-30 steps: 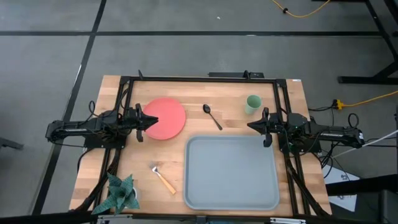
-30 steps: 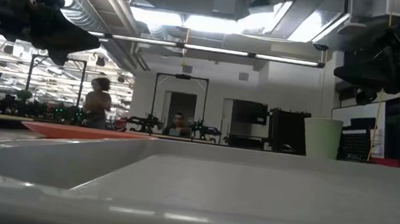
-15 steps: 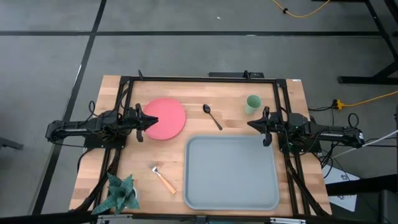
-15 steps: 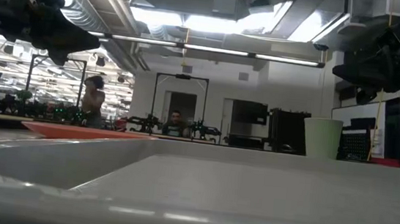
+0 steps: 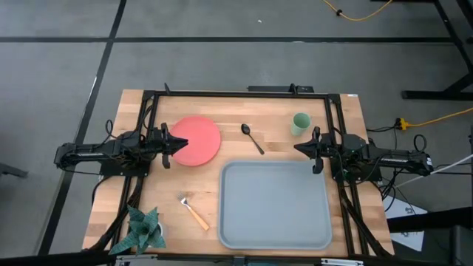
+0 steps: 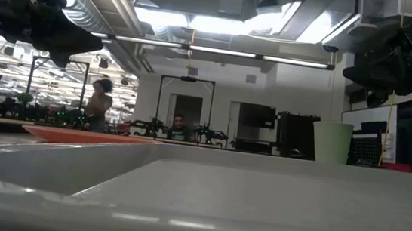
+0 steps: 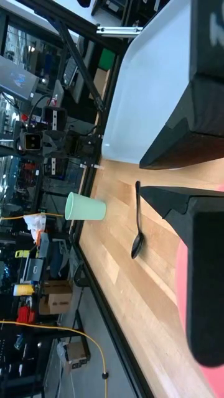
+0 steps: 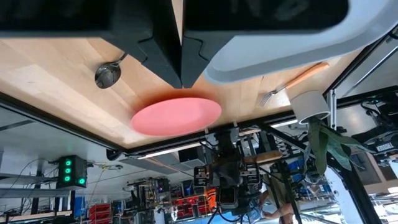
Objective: Pick and place plate/cup/fork/spoon on tray
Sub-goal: Put the light green cup on the light blue tray
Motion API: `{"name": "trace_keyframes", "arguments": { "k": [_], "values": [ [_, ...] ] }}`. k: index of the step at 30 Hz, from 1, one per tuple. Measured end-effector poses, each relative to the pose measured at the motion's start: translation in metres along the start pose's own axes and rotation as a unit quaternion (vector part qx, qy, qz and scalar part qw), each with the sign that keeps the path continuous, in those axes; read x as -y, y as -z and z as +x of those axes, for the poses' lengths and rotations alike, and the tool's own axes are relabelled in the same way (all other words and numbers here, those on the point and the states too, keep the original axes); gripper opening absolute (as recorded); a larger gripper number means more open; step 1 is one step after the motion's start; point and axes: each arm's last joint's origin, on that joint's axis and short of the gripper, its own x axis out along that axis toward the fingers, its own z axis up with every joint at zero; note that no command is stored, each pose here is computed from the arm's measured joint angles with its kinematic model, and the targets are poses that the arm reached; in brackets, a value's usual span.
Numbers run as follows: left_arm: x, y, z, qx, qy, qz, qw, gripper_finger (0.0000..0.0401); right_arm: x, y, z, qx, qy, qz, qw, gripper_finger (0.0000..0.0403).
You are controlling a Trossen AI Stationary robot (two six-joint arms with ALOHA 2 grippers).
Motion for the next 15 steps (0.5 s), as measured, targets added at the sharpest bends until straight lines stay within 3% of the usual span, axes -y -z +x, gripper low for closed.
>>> {"name": "trace_keyframes", "arguments": {
  "k": [10, 15],
  "values": [
    [0.0, 0.0, 0.0, 0.0, 0.0, 0.0, 1.0, 0.0047, 0.0, 0.0001, 0.0, -0.001, 0.0, 0.014, 1.0, 0.0006],
    [0.0, -0.0001, 0.0, 0.0, 0.0, 0.0, 1.0, 0.0047, 0.0, 0.0001, 0.0, 0.0, 0.0, -0.022, 1.0, 0.0006]
  ]
}}
